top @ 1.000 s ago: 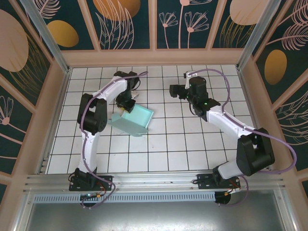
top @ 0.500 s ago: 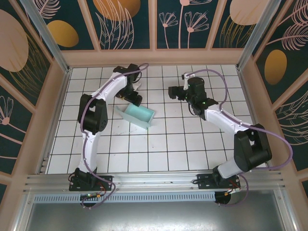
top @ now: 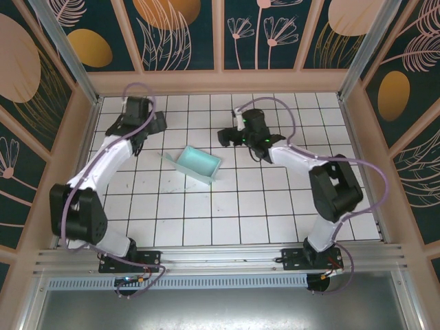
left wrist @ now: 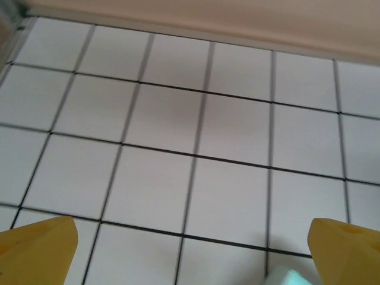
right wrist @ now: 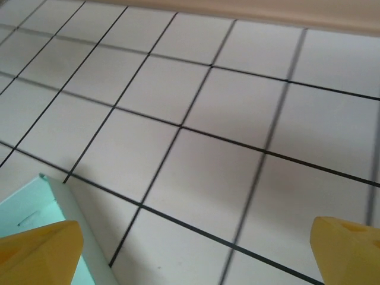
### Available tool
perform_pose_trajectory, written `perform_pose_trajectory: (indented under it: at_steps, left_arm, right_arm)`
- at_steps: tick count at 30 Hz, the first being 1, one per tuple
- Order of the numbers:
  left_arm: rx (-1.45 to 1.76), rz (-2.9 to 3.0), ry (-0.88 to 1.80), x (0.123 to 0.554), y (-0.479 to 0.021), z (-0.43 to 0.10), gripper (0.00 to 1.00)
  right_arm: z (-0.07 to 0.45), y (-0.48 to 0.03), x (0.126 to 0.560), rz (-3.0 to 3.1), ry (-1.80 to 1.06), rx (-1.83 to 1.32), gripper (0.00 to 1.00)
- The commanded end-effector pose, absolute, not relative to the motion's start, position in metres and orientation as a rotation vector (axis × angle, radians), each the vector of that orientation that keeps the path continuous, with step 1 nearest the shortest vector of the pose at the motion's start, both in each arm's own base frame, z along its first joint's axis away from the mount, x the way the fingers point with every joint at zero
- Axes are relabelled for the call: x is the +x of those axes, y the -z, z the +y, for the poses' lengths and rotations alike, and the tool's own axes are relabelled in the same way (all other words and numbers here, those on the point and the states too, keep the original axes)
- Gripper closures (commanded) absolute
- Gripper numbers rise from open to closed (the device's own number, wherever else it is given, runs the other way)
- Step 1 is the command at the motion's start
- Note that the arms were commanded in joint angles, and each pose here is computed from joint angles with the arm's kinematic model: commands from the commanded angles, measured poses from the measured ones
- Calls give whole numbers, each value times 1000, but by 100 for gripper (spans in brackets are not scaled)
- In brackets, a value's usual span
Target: Fold the paper box
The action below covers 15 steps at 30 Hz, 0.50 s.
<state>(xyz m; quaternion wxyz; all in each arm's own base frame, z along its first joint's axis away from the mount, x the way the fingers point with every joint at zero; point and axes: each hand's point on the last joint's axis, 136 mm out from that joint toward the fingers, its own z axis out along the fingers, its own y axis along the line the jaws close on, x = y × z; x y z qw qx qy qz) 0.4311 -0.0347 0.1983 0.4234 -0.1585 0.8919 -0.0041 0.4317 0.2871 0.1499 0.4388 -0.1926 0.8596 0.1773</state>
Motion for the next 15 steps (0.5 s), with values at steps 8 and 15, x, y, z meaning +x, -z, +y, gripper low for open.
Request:
perform_pose_trajectory:
  at_steps: [8, 15]
  left_arm:
    - [-574, 2106, 45, 389, -184, 3, 1]
    - [-523, 2089, 151, 392, -180, -12, 1]
  right_arm:
    - [380, -89, 420, 2241, -434, -763, 1]
    - [368, -62, 433, 2341, -328, -695, 1]
